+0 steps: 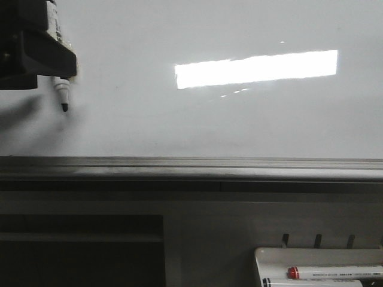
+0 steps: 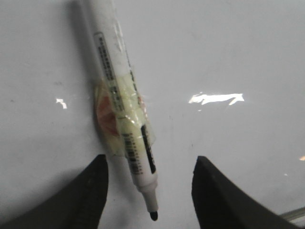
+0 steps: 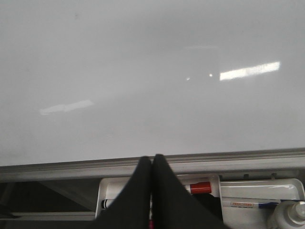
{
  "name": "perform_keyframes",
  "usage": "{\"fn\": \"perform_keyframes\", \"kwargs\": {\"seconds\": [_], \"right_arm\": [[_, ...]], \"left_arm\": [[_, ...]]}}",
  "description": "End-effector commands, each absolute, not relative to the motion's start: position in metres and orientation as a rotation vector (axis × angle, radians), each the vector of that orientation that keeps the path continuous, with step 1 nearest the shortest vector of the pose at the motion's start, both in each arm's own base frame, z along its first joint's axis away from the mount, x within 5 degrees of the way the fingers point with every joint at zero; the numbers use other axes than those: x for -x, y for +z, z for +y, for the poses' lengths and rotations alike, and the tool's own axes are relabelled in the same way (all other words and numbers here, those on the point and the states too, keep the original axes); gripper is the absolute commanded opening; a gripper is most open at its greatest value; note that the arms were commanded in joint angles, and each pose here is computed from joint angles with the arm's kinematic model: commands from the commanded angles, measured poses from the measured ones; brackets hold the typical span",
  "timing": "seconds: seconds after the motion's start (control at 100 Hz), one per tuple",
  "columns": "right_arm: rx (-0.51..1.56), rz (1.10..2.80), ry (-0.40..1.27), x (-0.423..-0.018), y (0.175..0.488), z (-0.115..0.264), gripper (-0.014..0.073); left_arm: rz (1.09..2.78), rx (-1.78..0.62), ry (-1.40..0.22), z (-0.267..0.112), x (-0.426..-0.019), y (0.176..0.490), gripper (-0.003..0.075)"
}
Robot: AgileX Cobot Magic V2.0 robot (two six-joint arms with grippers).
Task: Write number 2 on whiteboard
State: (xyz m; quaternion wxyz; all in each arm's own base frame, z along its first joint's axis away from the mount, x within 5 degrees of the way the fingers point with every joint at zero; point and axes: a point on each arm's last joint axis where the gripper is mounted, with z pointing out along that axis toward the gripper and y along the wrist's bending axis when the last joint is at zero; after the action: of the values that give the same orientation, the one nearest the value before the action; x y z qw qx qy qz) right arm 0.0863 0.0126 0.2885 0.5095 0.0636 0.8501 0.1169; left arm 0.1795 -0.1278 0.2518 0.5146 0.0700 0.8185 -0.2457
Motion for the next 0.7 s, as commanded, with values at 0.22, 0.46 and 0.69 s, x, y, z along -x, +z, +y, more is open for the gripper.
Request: {"fn": "perform_keyframes", "kwargs": {"seconds": [0.22, 0.46, 0.69], "right_arm": [[-0.132, 1.956, 0.283, -0.091, 0.302, 0.013, -0.0071], [-0.126, 1.964, 0.307, -0.09, 0.302, 0.015, -0.0071], [0.288, 1.945, 0.352, -0.089, 0.308, 0.038, -0.0067]], "left_arm": [[1.921, -0.042, -0.607, -0.141, -0.203, 0.263, 0.028], [1.951, -0.077, -0.597, -0.144, -0.204, 0.258, -0.002], [1.896, -0.454, -0.534, -0.142, -0.182, 0.274, -0.002]]}}
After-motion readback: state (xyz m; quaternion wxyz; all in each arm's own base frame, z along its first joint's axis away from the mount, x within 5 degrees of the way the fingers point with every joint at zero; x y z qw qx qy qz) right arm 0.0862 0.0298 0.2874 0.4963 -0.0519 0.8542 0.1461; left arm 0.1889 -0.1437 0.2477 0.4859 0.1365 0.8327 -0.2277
